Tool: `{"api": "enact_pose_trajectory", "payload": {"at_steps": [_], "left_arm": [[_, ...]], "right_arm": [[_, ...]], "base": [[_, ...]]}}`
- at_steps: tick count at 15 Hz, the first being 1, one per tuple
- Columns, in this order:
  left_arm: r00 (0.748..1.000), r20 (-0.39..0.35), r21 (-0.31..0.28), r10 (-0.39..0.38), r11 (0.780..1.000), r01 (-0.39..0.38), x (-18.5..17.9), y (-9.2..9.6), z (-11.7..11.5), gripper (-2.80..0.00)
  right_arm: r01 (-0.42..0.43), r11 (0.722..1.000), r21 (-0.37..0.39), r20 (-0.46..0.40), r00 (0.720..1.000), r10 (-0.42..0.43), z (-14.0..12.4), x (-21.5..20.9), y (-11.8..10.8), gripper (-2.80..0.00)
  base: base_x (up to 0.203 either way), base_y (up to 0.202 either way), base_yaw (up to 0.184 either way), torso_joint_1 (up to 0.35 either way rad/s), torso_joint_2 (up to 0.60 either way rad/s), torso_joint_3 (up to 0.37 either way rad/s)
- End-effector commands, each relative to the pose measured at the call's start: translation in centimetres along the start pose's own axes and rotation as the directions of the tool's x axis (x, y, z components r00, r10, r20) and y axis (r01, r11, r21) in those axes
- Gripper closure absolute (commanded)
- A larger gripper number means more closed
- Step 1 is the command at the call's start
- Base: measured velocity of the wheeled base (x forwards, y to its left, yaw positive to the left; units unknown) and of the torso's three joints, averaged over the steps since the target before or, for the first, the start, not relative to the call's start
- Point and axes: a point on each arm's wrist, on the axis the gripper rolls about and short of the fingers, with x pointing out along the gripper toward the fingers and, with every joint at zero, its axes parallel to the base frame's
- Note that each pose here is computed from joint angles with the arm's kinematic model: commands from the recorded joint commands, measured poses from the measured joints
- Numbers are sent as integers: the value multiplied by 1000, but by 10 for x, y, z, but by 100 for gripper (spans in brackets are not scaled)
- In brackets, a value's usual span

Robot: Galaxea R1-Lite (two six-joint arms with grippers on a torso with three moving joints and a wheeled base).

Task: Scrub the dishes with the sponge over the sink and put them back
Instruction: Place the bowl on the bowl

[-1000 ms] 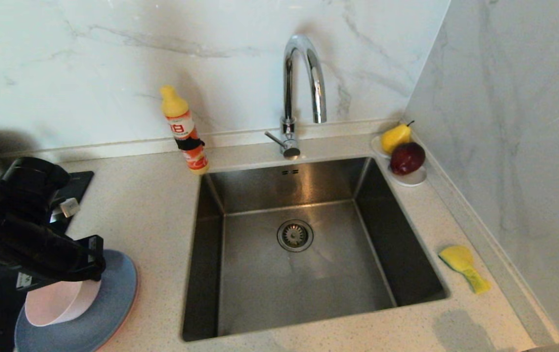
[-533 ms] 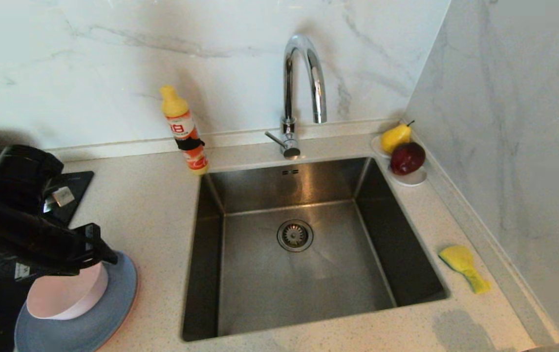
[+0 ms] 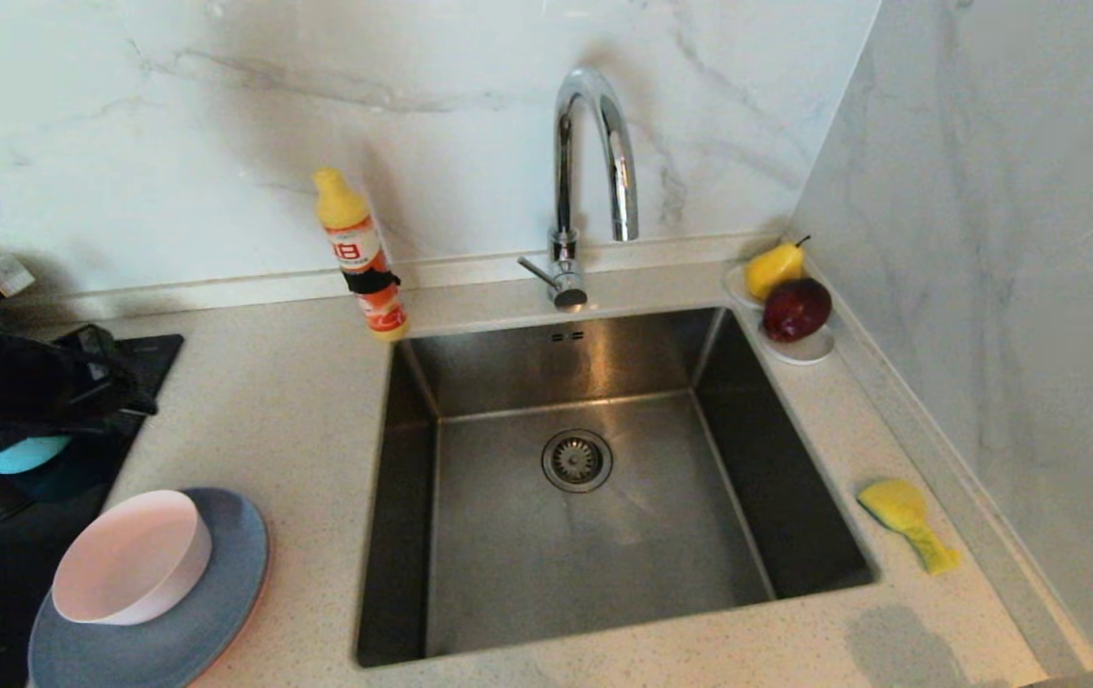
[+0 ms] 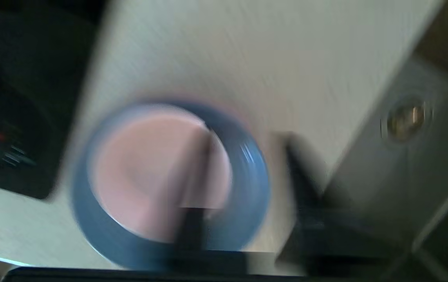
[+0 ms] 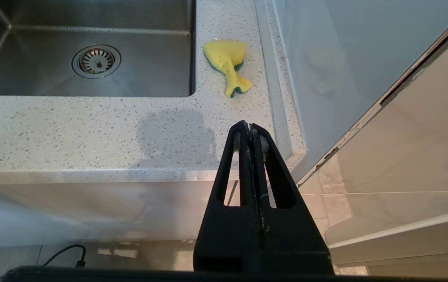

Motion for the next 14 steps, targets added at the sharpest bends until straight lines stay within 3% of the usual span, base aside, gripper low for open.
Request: {"api": "enact_pose_trajectory", "payload": {"at_steps": [1, 4, 8, 9, 14], "left_arm": [[998, 29, -39, 56, 998, -54, 12, 19, 22, 0], [992, 68, -40, 107, 994, -105, 28, 42, 47, 0], [979, 149, 10, 141, 990, -144, 54, 62, 83, 0], [977, 151, 21, 147, 988, -152, 62, 66, 88, -280], [971, 206, 22, 119, 992, -126, 92, 74, 103, -280]], "right_arm": [[0, 1000, -1, -1, 1000, 0, 0, 0, 0, 0], [0, 1000, -1, -1, 1000, 0, 0, 0, 0, 0], [0, 1000, -1, -1, 1000, 0, 0, 0, 0, 0], [0, 1000, -1, -1, 1000, 0, 0, 0, 0, 0], [0, 1000, -1, -1, 1000, 0, 0, 0, 0, 0]], "base": [[0, 0, 0, 0, 0, 0], [0, 0, 0, 0, 0, 0], [0, 0, 0, 0, 0, 0], [0, 0, 0, 0, 0, 0], [0, 0, 0, 0, 0, 0]]}}
